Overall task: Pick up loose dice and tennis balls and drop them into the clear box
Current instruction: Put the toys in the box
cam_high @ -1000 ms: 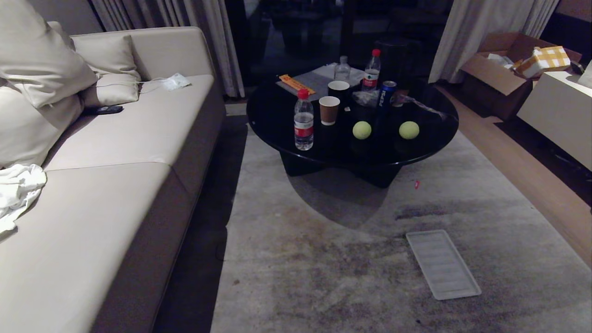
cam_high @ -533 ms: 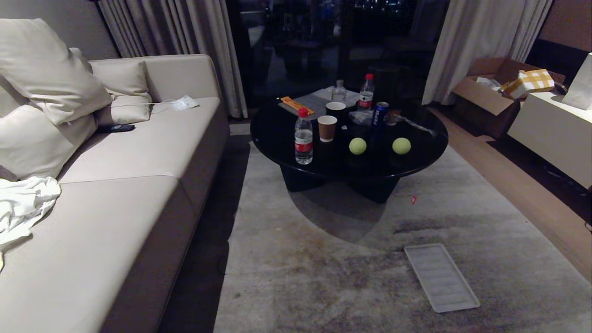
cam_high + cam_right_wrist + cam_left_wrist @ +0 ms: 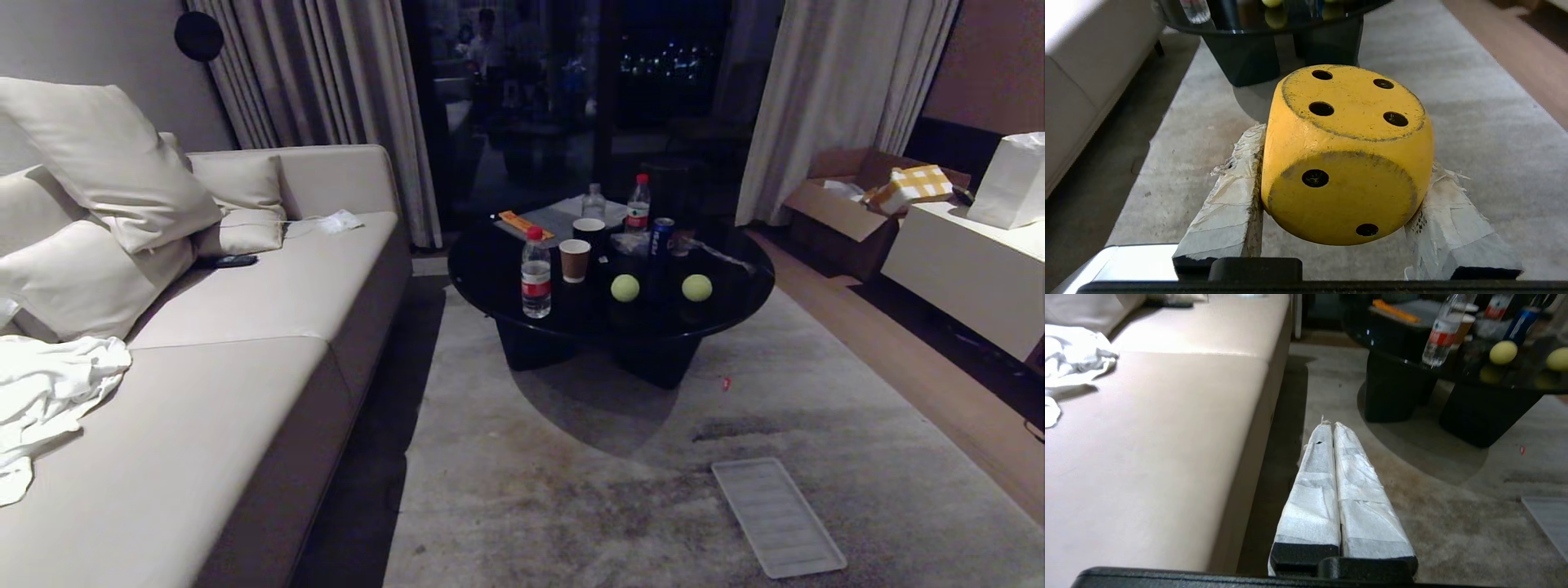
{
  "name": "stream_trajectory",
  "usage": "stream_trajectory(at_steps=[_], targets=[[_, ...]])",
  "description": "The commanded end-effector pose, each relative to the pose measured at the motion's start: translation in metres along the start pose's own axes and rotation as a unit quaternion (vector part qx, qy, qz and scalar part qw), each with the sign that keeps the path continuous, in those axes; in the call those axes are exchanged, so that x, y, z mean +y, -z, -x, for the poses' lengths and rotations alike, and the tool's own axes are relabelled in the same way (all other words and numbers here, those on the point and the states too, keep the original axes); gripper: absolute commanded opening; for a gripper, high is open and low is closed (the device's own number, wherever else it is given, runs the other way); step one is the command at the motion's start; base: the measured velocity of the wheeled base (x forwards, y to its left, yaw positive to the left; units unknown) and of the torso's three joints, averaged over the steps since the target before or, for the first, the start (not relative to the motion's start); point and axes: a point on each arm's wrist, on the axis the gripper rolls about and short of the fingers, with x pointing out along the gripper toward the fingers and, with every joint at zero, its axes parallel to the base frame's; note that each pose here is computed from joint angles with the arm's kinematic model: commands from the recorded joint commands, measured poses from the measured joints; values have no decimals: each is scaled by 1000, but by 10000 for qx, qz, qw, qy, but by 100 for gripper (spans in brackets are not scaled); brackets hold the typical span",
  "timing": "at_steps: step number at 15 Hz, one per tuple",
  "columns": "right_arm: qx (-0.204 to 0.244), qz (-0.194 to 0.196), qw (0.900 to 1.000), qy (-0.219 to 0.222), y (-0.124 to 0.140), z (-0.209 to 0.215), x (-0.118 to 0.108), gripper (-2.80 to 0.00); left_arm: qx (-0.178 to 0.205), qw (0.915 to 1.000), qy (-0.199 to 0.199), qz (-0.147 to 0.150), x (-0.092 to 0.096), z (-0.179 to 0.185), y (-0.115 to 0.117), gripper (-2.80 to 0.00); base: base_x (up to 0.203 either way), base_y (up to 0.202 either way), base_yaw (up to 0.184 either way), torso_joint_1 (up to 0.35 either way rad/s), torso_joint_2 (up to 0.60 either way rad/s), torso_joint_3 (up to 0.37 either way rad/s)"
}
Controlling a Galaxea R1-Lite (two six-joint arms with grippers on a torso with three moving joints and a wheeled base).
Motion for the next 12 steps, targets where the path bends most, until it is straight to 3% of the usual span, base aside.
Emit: stream_trajectory(at_steps=[1,6,12], targets=[[13,-1,10000,-1,0,0,0,-280,13,10000,-3,-23,0,0,0,-280,0,0,0,9,2,206],[13,7,10000,-1,0,0,0,-280,13,10000,-3,-23,0,0,0,-280,0,0,0,1,3,57],[13,-16,10000,-1,0,0,0,-280,13,10000,-11,0,0,0,0,-280,1,7,-150,5,1,6]])
